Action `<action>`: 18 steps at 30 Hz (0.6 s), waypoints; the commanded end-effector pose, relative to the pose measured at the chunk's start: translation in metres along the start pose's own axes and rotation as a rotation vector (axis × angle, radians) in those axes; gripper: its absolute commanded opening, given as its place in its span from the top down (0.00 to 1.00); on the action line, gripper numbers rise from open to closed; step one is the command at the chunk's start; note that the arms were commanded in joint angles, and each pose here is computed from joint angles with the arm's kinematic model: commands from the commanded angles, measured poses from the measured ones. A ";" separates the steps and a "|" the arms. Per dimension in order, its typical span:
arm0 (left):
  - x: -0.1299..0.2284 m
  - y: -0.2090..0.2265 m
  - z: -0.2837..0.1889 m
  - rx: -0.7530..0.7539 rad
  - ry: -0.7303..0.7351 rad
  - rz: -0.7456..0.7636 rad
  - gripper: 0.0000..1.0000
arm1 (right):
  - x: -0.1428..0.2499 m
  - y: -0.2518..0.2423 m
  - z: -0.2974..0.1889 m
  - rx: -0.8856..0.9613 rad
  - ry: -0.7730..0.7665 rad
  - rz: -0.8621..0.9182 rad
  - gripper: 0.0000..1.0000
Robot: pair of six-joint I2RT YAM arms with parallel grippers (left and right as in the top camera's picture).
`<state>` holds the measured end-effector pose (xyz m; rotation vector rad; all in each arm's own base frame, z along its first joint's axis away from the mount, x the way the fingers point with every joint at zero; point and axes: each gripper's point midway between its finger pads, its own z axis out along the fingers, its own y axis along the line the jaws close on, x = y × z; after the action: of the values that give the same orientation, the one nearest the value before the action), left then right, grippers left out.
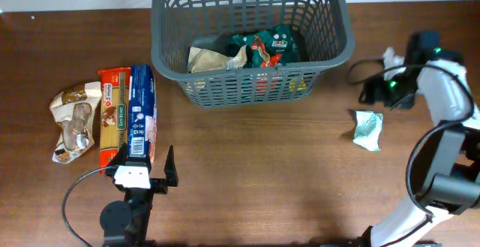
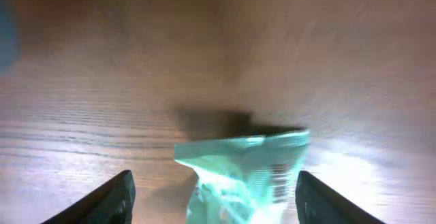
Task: Pack container
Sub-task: 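Grasp the small mint-green packet with the right gripper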
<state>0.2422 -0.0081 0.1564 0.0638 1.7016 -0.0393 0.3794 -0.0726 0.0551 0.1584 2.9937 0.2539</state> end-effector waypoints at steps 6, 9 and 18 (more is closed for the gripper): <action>0.003 -0.002 0.001 0.010 0.001 -0.009 0.01 | 0.040 0.006 0.033 -0.049 0.083 0.107 0.28; 0.003 -0.002 0.001 0.009 0.001 -0.009 0.01 | 0.049 0.006 0.042 -0.050 0.095 0.114 0.35; 0.003 -0.002 0.001 0.009 0.001 -0.009 0.01 | 0.059 0.006 0.053 -0.054 0.105 0.142 0.96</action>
<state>0.2422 -0.0081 0.1563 0.0638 1.7020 -0.0393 0.3365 -0.0557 0.0016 0.3404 3.0632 0.3467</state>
